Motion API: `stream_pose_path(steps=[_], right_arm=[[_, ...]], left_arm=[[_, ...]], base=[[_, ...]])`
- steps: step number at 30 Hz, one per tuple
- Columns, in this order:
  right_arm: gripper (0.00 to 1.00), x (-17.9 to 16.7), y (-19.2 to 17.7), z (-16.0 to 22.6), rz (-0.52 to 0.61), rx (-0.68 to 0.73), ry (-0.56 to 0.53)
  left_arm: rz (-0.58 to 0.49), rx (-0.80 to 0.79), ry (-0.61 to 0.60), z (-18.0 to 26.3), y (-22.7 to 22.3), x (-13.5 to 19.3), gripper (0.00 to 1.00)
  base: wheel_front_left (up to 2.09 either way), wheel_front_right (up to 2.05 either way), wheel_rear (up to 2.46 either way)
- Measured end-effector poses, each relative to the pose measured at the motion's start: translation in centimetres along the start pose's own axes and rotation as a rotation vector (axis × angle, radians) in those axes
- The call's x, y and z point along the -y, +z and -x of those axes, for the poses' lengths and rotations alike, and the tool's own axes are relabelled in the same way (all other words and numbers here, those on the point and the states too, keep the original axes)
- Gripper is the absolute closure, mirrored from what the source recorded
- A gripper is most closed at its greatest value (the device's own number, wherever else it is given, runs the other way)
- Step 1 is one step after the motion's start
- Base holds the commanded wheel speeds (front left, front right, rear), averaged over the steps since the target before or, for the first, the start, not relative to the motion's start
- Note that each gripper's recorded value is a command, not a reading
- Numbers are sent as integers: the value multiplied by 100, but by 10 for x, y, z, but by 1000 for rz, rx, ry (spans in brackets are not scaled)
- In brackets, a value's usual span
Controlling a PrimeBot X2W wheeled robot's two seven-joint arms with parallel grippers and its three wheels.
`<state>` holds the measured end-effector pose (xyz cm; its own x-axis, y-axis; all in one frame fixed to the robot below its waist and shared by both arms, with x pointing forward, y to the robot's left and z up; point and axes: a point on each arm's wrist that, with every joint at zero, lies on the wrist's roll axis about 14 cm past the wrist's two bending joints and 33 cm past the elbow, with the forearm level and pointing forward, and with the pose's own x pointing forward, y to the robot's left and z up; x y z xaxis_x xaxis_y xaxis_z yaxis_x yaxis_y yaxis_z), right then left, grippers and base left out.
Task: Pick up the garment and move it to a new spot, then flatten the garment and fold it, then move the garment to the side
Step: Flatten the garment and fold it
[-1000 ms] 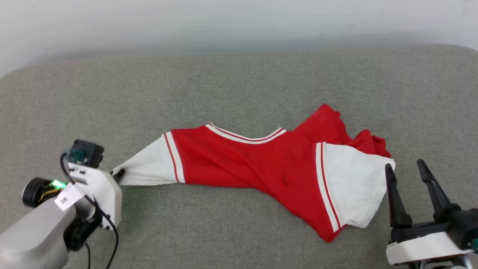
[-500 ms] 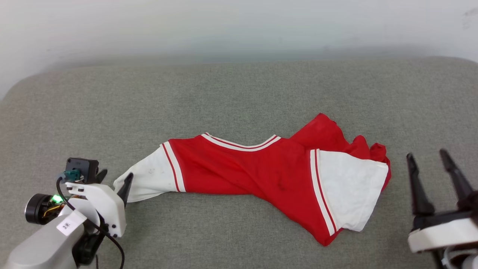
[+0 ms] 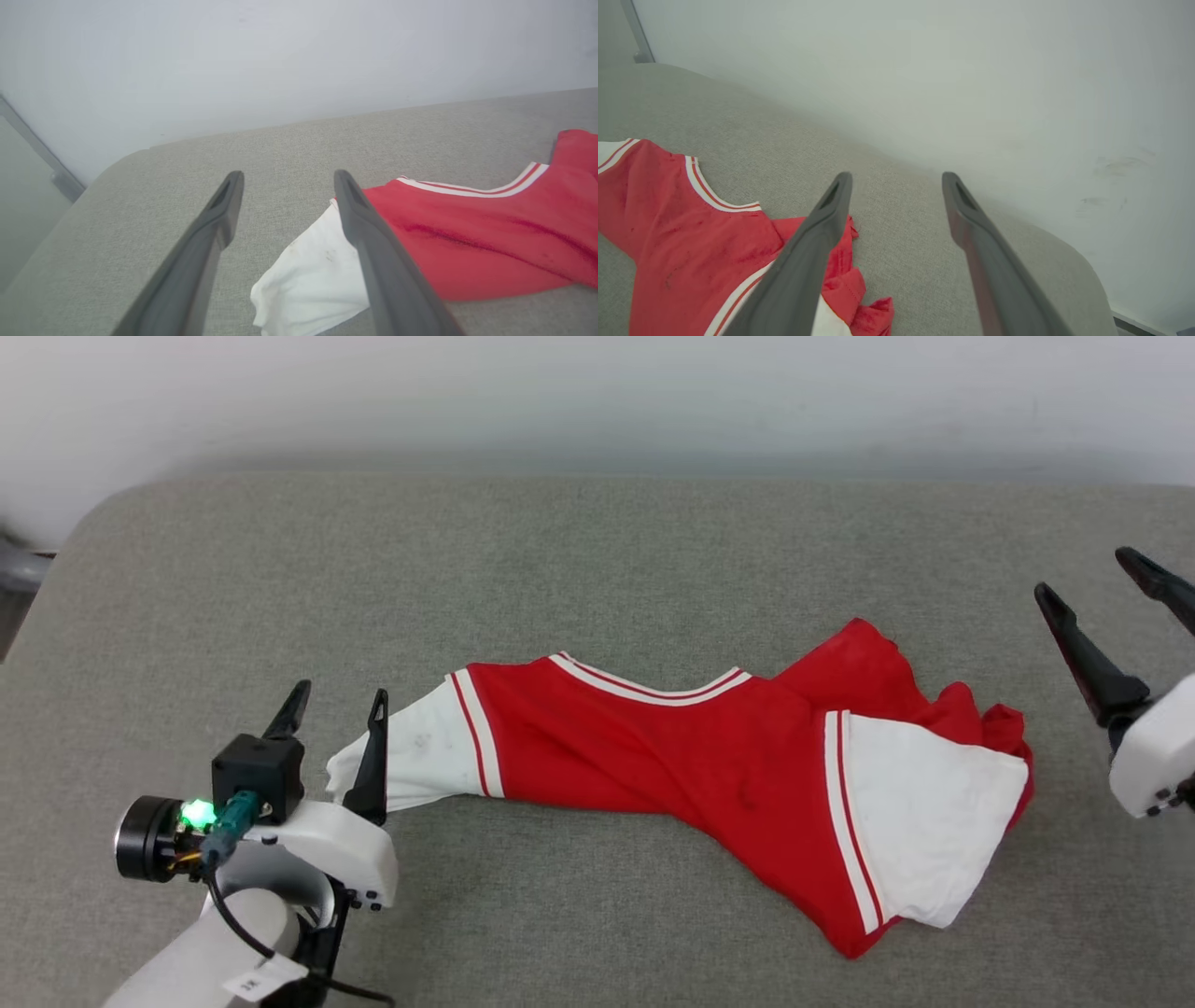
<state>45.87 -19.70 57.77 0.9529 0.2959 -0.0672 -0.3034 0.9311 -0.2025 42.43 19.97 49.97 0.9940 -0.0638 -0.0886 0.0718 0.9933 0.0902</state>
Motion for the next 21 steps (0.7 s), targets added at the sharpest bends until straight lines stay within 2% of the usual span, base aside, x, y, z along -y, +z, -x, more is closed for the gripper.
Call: stream_pose_path(steps=[3, 9, 14, 21], right_arm=[[0, -10, -9, -19, 33, -137, 93], [0, -37, -58, -42, 67, -501, 259], [0, -47, -97, -62, 104, -731, 324], [0, -68, -162, -83, 138, -939, 387]], left_arm=[[-5, 52, 33, 6, 8, 0, 0], [6, 111, 90, 12, 12, 2, 0], [20, 112, 120, 9, 3, 1, 0], [25, 88, 155, 1, -13, -7, 0]], base=[[0, 0, 0], [0, 0, 0], [0, 0, 0], [0, 0, 0]])
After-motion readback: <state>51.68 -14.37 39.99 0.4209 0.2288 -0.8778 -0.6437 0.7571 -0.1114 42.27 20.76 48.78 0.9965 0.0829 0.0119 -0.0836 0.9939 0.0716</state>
